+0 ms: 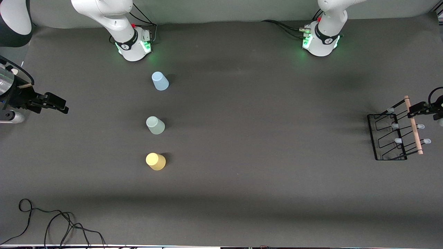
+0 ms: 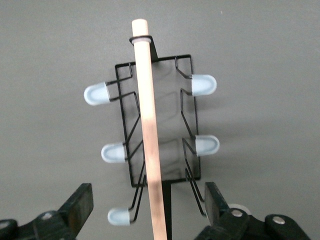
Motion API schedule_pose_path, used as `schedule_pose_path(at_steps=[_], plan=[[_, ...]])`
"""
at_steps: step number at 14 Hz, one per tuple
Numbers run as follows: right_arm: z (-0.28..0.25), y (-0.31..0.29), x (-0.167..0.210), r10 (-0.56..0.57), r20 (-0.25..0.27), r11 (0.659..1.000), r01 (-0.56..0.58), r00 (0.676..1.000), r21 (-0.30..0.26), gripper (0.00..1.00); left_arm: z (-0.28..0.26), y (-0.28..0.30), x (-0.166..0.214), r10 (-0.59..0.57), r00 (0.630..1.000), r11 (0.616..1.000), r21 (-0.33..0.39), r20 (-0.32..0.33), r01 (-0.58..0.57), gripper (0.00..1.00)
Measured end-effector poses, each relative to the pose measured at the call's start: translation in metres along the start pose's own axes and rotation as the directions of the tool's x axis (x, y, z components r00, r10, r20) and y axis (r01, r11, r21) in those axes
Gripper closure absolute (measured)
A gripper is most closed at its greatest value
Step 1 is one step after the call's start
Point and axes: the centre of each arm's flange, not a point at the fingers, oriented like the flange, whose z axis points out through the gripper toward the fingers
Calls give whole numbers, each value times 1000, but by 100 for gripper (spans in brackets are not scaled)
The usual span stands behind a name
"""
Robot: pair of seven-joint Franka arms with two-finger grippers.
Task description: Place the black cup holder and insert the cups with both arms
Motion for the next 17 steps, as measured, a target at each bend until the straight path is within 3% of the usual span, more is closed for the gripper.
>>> schedule_pose_path(at_steps=[5,9,12,17], plan=[[30,-64,-1,43,6,999,-43,999,-2,0,22,0,1,1,1000,1000,-11,23,-1,4],[85,-96,-2,53,-17,999,-53,998,3,0,28,1,1,2,999,1000,-16,33,-1,52],[89,-93,-4,57,-18,998,-57,998,3,0,28,1,1,0,1000,1000,-16,31,1,85],[56,-88,-21,60,-23,998,-60,998,6,0,-4,-7,5,-23,1000,999,-30,13,24,84]])
